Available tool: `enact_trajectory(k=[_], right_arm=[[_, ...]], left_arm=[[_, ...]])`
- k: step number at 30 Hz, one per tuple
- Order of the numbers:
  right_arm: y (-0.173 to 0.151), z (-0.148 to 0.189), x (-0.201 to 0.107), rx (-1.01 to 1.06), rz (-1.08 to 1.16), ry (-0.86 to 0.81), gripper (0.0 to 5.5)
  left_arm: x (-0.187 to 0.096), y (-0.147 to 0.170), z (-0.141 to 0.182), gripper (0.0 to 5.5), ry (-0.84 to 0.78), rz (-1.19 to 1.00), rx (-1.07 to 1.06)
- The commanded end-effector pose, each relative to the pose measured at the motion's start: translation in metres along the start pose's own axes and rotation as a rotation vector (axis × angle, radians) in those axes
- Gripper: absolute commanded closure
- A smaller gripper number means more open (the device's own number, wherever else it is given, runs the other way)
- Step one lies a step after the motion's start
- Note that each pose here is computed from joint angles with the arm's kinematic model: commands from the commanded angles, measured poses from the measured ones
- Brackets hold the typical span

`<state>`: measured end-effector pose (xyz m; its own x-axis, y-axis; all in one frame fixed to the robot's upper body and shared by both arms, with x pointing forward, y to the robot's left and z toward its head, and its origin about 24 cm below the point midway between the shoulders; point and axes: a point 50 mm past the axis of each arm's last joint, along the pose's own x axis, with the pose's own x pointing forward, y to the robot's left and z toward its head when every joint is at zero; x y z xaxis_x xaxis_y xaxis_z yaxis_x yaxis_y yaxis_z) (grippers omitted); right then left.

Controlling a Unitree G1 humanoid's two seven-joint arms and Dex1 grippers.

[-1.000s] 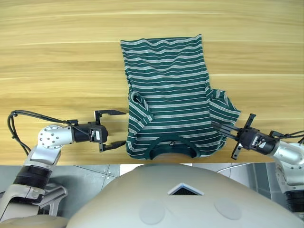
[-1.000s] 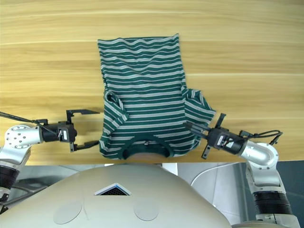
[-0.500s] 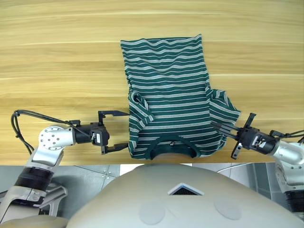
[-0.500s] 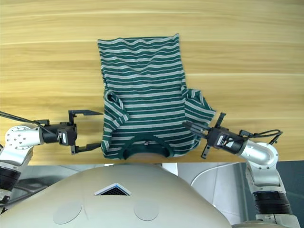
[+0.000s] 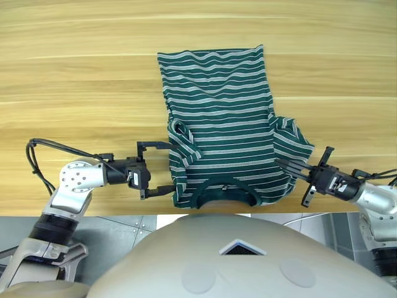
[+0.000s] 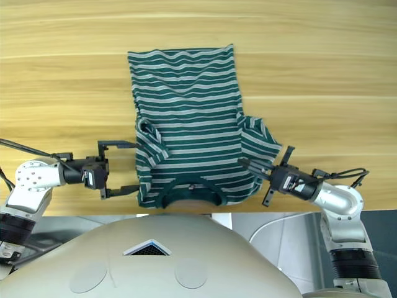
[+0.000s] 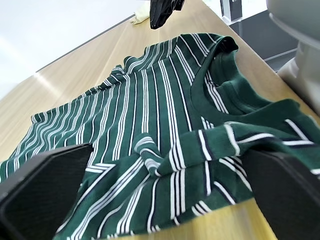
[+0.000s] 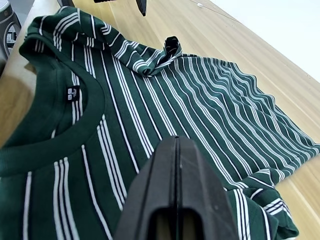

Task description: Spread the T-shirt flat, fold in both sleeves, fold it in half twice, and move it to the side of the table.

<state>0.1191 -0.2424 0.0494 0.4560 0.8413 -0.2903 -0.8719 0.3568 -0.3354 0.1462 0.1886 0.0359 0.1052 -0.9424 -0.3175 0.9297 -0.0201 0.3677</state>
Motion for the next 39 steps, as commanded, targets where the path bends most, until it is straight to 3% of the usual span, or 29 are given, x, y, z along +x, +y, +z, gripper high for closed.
enact_trajectory(k=[1,9,16,22,29,39], right_arm=[[-0.001,0.001,0.001,-0.004,-0.012,-0.011,5.5],[-0.001,0.001,0.003,-0.005,-0.009,-0.015,5.5],[-0.001,0.001,0.005,-0.003,-0.006,-0.02,5.5],[0.0,0.001,0.006,0.0,-0.007,-0.024,5.5],[0.0,0.001,0.005,0.002,-0.007,-0.026,5.5],[-0.002,0.002,0.006,-0.003,-0.007,-0.024,5.5]], left_arm=[[0.01,0.0,0.002,0.12,-0.02,-0.041,0.01],[0.017,-0.017,-0.002,0.12,0.018,-0.201,-0.011],[0.003,-0.019,-0.004,0.12,0.09,-0.267,-0.001],[-0.015,-0.001,0.001,0.12,0.106,-0.157,0.029],[-0.038,0.033,0.017,0.12,0.002,0.045,0.041],[0.004,0.052,-0.014,0.12,0.086,0.143,0.063]])
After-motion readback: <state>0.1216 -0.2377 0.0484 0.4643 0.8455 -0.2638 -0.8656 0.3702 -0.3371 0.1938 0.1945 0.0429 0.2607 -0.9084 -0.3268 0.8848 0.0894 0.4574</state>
